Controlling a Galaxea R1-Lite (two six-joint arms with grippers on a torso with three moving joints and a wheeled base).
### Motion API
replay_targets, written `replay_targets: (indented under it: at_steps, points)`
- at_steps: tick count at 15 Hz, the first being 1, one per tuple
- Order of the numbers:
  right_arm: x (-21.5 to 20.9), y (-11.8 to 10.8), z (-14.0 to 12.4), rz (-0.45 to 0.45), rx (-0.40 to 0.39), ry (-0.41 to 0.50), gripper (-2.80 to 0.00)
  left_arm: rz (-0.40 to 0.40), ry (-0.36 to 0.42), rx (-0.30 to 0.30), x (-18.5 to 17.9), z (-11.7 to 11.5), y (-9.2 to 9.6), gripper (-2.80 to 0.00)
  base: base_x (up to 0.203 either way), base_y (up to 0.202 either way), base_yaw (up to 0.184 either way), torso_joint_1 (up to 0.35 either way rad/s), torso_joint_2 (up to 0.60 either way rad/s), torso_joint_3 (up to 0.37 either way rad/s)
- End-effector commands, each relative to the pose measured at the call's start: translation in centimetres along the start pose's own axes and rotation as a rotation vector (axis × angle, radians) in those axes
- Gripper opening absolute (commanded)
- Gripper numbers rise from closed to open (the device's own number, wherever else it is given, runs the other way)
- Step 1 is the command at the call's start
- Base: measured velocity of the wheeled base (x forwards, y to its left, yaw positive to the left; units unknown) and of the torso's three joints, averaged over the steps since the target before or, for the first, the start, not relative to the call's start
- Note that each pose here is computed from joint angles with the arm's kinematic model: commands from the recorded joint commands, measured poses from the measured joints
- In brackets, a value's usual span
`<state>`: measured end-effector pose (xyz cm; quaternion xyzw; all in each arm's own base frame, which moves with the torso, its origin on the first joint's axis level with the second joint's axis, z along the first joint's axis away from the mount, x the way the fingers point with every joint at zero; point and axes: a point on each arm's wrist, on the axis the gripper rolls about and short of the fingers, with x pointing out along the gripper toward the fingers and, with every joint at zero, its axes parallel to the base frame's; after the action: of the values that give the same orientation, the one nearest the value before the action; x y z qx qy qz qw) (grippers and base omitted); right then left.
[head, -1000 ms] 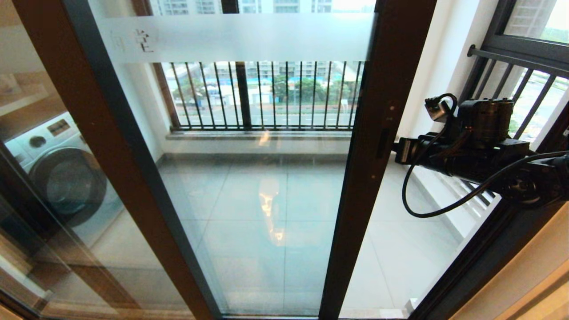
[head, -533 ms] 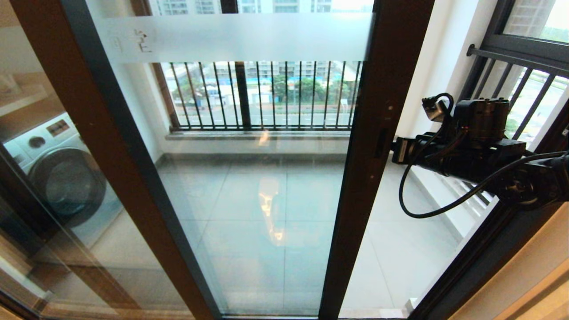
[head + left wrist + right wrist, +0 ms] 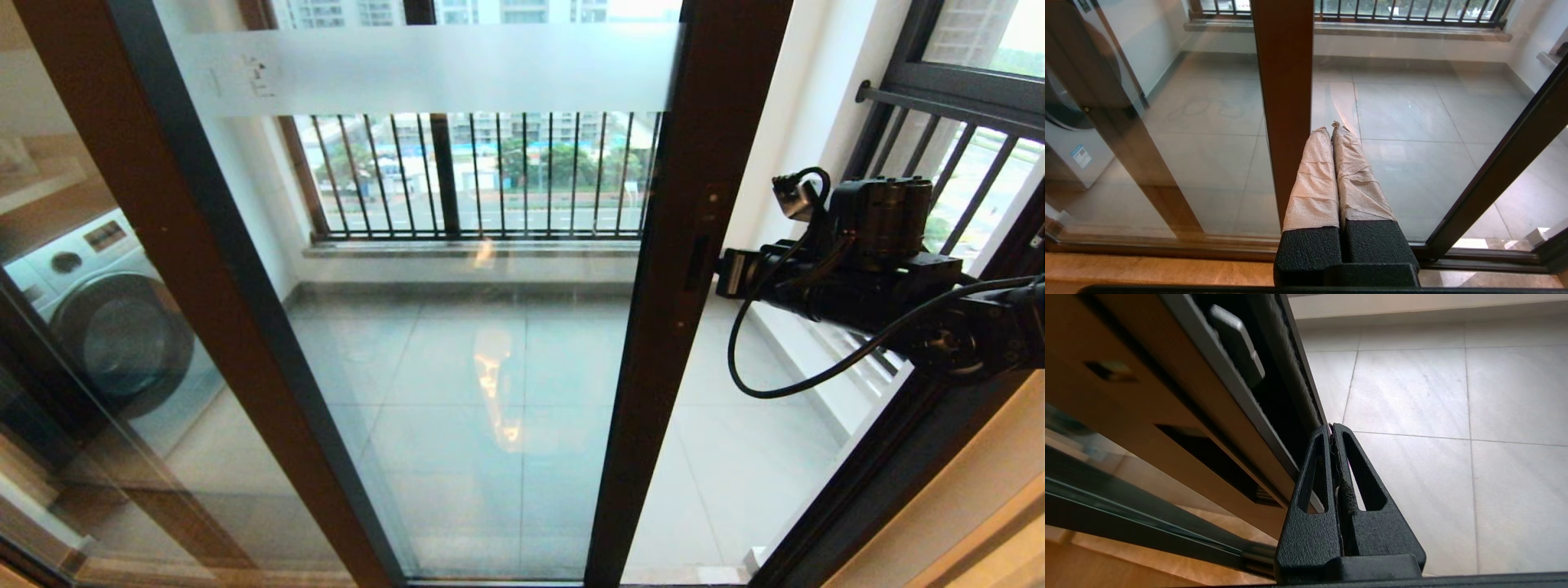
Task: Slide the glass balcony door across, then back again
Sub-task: Open the slid door
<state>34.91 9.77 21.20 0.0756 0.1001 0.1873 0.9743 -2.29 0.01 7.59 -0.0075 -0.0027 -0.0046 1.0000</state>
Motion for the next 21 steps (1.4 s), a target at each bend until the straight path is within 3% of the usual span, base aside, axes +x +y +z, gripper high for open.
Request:
replay_targets:
  at_steps: [1,17,21]
  points:
    - [0.1,0.4,0.1,0.015,0.001,-0.007,-2.80,0.000,0.001,0.000,0.0,0.0,0.0,-2.80,0.000,0.000,0.000,0.000,0.00,0.000]
    - [1.0,3.4,-0.2,0.036,-0.009,-0.012,-2.80,0.000,0.001,0.000,0.0,0.0,0.0,-2.80,0.000,0.000,0.000,0.000,0.00,0.000]
    - [1.5,5.0,-0.5,0.051,-0.014,-0.010,-2.80,0.000,0.001,0.000,0.0,0.0,0.0,-2.80,0.000,0.000,0.000,0.000,0.00,0.000]
